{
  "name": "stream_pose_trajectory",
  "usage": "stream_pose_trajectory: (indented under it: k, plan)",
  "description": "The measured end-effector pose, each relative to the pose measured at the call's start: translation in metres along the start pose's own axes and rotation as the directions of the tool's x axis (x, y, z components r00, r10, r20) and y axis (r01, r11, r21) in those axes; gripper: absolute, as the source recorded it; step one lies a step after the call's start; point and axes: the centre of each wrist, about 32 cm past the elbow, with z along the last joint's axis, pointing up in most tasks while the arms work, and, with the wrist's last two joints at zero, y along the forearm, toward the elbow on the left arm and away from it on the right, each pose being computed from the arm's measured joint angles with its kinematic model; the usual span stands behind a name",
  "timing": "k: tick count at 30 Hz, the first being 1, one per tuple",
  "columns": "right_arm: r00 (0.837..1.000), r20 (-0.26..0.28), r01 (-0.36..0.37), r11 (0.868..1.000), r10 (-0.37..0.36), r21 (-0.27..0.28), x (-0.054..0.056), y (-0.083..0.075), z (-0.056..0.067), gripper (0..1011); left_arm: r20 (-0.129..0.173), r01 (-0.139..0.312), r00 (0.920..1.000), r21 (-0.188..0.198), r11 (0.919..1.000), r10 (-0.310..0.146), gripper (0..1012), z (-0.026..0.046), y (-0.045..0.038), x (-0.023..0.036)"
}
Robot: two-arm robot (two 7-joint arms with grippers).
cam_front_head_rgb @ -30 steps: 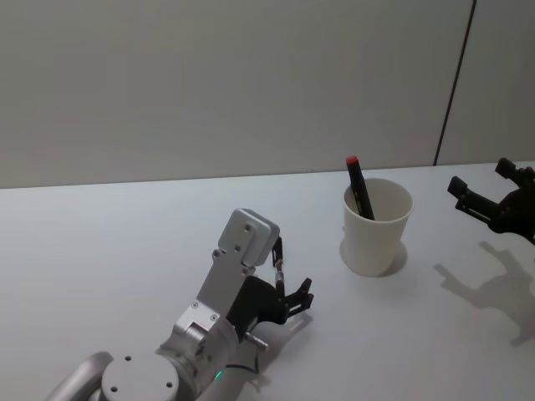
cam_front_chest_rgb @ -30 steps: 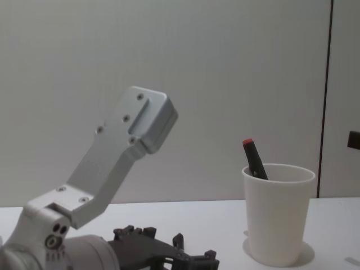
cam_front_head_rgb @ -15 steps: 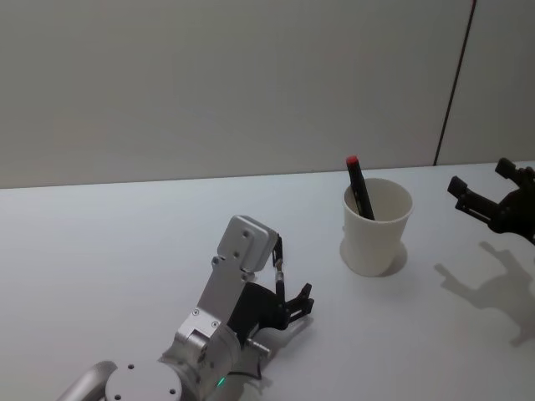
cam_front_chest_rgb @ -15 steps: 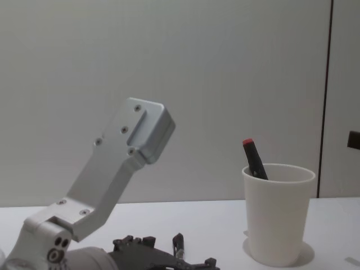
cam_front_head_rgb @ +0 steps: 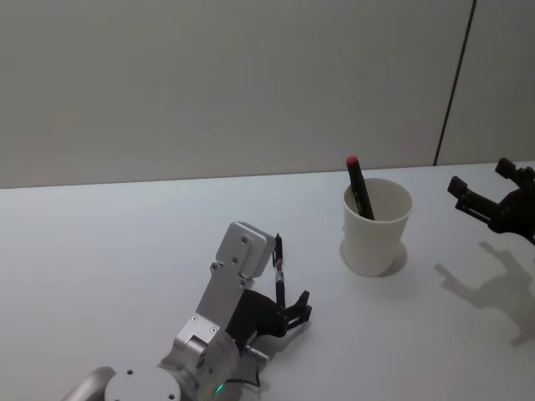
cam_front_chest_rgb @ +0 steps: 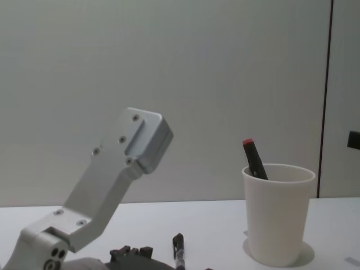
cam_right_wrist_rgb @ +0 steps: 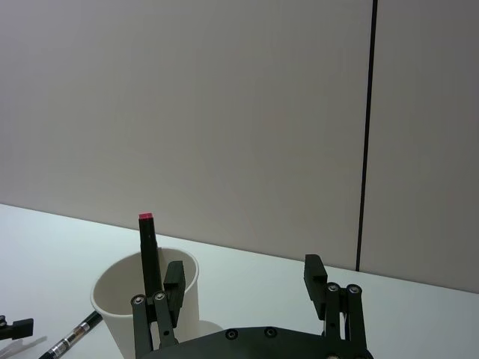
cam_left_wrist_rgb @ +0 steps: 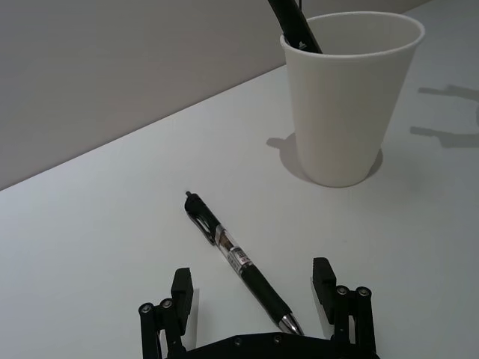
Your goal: Place the pen into the pen holder.
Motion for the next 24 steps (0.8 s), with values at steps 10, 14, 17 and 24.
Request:
stream_pose_trajectory:
  k: [10,14,17,24]
  plan:
    - [1.000,0.000,0.000,1.000,0.000,0.000,0.0000,0.0000,0.0000,1001,-0.009,0.007,0.9999,0.016,0.9998,-0.007,1001,-0.0042,0.0015,-0.0008]
    - [1.000,0.000,0.000,1.000,0.000,0.000,0.0000,0.0000,0.0000,1002,-0.013,0.011,0.9999,0.021,0.9997,-0.011,1001,-0.0051,0.0017,-0.0009]
    - [1.000,0.000,0.000,1.000,0.000,0.000,0.0000,0.0000,0.0000,1001,-0.017,0.014,0.9998,0.023,0.9996,-0.014,1001,-0.0056,0.0016,-0.0011]
    - [1.000,0.000,0.000,1.000,0.000,0.000,0.0000,0.0000,0.0000,1002,-0.021,0.017,0.9996,0.025,0.9995,-0.016,1001,-0.0062,0.0014,-0.0014]
